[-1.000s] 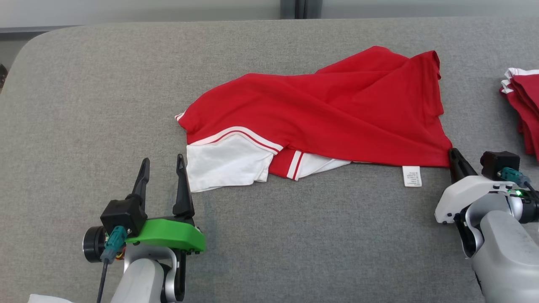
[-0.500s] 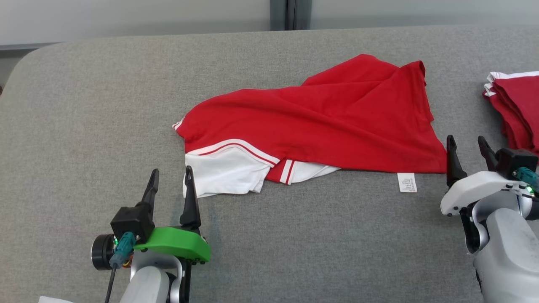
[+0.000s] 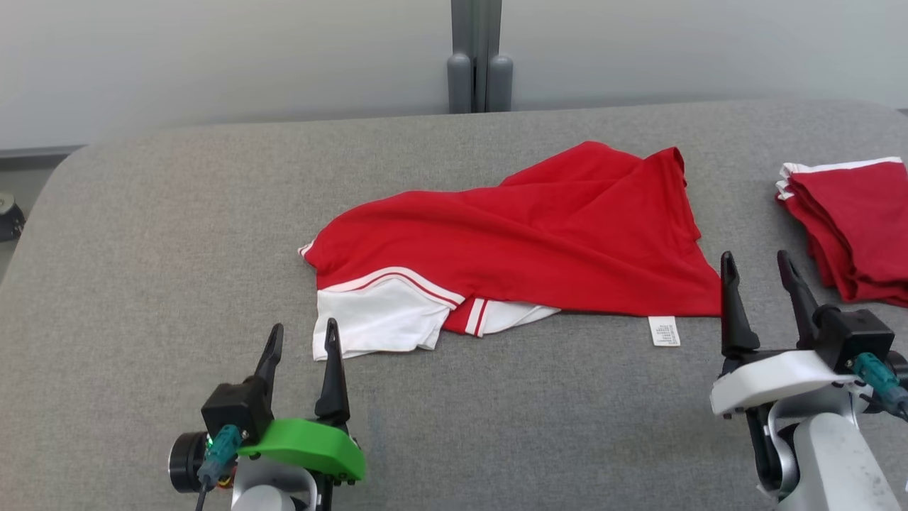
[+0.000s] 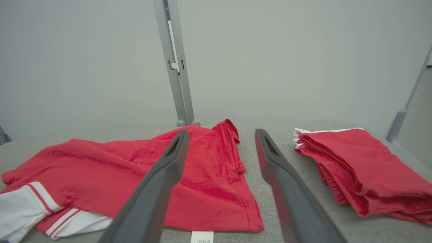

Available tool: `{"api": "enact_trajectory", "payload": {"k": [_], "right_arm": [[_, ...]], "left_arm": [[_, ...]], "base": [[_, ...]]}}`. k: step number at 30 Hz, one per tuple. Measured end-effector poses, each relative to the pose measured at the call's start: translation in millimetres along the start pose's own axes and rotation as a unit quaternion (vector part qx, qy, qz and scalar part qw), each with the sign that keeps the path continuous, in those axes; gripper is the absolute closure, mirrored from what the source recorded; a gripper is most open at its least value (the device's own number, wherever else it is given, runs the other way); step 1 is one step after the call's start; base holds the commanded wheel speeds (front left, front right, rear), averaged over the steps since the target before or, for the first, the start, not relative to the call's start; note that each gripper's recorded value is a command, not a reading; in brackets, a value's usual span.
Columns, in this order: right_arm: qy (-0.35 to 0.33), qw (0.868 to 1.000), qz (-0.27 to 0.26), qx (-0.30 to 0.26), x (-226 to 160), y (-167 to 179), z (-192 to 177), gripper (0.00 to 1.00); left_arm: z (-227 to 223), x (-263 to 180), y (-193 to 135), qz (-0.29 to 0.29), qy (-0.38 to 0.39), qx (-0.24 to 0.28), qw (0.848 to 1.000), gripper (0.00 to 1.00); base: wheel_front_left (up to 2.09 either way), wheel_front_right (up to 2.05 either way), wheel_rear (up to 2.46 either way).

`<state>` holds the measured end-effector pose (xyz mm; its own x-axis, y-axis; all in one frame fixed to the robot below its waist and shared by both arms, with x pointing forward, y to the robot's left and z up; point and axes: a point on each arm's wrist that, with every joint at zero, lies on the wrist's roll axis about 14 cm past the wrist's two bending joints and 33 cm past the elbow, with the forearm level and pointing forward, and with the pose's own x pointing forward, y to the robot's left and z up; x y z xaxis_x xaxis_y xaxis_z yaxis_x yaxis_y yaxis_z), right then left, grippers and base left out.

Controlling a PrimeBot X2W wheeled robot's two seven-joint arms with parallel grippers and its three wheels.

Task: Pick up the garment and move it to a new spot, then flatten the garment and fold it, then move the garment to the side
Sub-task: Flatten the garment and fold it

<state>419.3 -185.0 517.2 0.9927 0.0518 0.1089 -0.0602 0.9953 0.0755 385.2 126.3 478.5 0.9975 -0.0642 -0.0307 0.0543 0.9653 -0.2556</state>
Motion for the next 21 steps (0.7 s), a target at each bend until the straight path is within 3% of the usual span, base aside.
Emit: {"api": "enact_trajectory", "payload": {"k": [8,21], "right_arm": [[-0.025,0.999,0.03,0.012,-24.3,24.9,18.2,0.0],[-0.005,0.998,0.051,0.035,-32.5,42.4,4.8,0.0]], "left_arm": [[5.4,-17.6,-10.3,-0.012,-0.01,0.001,1.0,0.0],[5.5,-24.7,-3.7,0.0,-0.011,0.003,1.0,0.0]], "base": [[0.0,0.0,0.0],[0.0,0.0,0.0]]}}
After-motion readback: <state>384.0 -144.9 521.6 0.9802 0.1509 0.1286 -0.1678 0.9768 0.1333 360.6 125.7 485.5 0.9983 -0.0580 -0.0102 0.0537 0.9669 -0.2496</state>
